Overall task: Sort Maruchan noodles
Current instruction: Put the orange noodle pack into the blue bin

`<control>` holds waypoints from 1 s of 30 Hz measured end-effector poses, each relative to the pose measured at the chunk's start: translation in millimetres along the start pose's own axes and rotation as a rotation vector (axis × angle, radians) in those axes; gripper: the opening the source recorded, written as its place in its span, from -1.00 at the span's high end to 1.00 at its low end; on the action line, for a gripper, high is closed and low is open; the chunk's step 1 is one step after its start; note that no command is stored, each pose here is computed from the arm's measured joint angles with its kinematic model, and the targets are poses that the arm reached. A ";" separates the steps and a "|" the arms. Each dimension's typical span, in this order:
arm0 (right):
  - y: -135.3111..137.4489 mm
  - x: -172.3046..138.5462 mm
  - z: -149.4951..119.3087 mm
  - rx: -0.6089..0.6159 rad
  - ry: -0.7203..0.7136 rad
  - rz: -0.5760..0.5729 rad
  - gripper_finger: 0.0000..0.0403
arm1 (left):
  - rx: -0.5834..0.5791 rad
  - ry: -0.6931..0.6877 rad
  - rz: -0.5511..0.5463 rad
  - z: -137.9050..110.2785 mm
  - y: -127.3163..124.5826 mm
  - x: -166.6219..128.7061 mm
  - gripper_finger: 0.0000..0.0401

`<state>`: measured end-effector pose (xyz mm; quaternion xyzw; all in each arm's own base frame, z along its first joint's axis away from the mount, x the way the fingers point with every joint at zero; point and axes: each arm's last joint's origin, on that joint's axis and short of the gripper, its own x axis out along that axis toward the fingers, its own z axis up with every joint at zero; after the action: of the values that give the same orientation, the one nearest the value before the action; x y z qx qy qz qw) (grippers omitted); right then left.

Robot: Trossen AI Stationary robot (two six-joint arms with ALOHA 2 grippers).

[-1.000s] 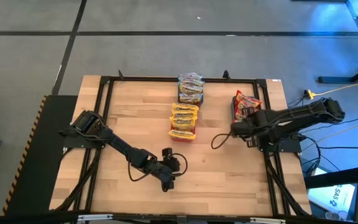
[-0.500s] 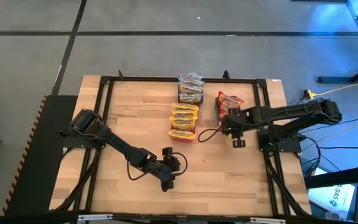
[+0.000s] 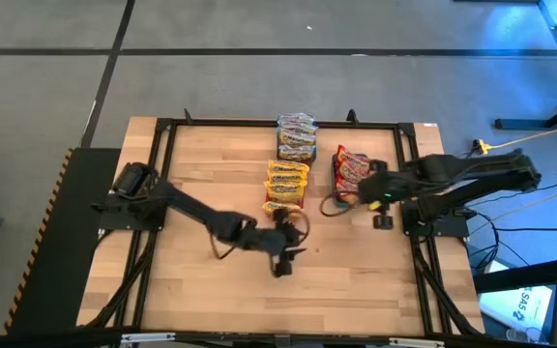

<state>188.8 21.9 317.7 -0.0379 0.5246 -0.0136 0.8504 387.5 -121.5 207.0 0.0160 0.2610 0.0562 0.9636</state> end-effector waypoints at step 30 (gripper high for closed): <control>-6.6 -67.8 -53.3 0.061 -0.281 -0.236 0.66 | 0.095 0.251 0.009 53.5 126.4 171.5 0.04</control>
<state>110.9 16.9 354.8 -0.0749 0.3920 -0.1238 0.9085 548.9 23.9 174.9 0.0557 0.3818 0.0494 0.9212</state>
